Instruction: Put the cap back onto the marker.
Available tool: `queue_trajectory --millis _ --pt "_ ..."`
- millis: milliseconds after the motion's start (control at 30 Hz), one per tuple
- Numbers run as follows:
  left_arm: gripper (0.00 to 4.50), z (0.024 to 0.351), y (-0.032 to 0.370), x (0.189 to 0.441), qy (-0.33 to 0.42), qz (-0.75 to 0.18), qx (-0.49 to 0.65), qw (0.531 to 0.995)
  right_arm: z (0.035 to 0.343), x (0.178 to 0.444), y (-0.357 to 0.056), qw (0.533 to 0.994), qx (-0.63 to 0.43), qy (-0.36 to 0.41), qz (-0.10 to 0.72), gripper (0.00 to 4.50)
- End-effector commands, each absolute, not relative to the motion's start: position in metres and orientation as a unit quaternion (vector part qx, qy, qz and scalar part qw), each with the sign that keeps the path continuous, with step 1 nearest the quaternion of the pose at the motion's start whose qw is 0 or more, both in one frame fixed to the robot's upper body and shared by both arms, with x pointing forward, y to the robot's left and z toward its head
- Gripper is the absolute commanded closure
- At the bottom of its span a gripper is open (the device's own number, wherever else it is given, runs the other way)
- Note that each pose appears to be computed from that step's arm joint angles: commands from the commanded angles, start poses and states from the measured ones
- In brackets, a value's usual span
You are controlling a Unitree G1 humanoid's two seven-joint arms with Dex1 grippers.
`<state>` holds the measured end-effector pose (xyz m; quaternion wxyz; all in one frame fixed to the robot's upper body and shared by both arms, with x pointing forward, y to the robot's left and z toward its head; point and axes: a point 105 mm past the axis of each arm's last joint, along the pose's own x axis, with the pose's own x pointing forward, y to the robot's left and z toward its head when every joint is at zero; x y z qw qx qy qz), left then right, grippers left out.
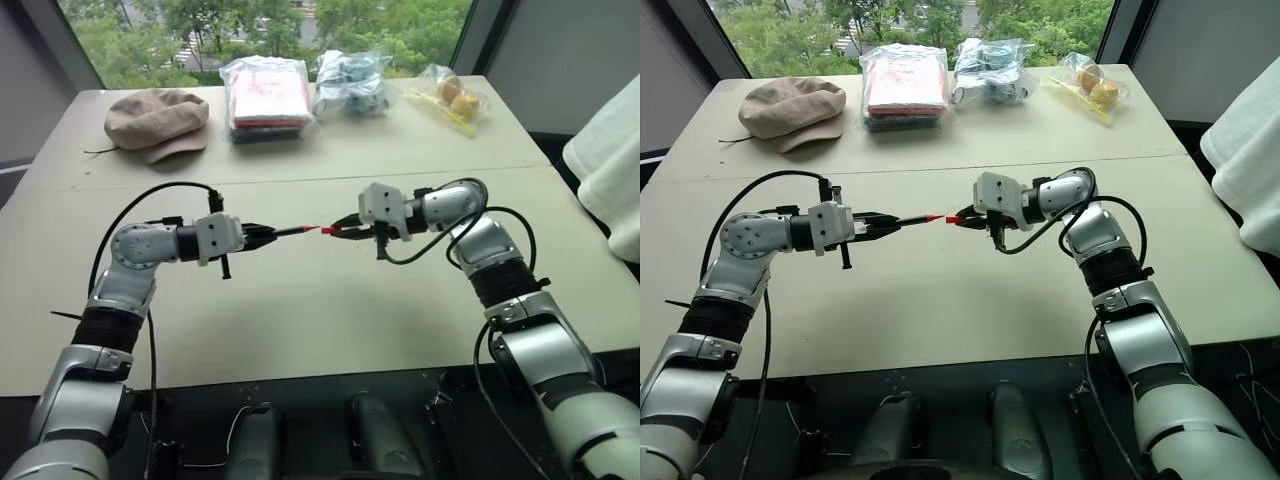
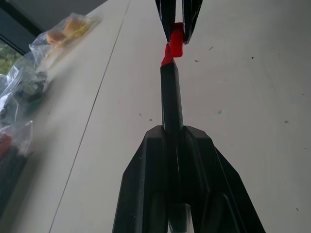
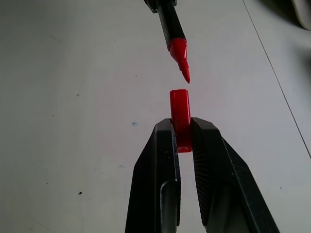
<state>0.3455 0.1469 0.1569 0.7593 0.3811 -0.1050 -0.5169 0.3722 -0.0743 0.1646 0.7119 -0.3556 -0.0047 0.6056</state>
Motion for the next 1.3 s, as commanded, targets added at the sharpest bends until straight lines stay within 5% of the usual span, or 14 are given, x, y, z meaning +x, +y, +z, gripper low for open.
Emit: queue_trajectory --millis 33,1300 --pt "4.49 0.165 0.147 0.344 -0.115 -0.512 0.394 0.755 0.187 0.373 -0.071 0.713 -0.357 -0.038 0.602 4.47" --pt "4.49 0.168 0.135 0.342 -0.138 -0.515 0.408 0.741 0.187 0.363 -0.058 0.698 -0.351 -0.038 0.623 4.47"
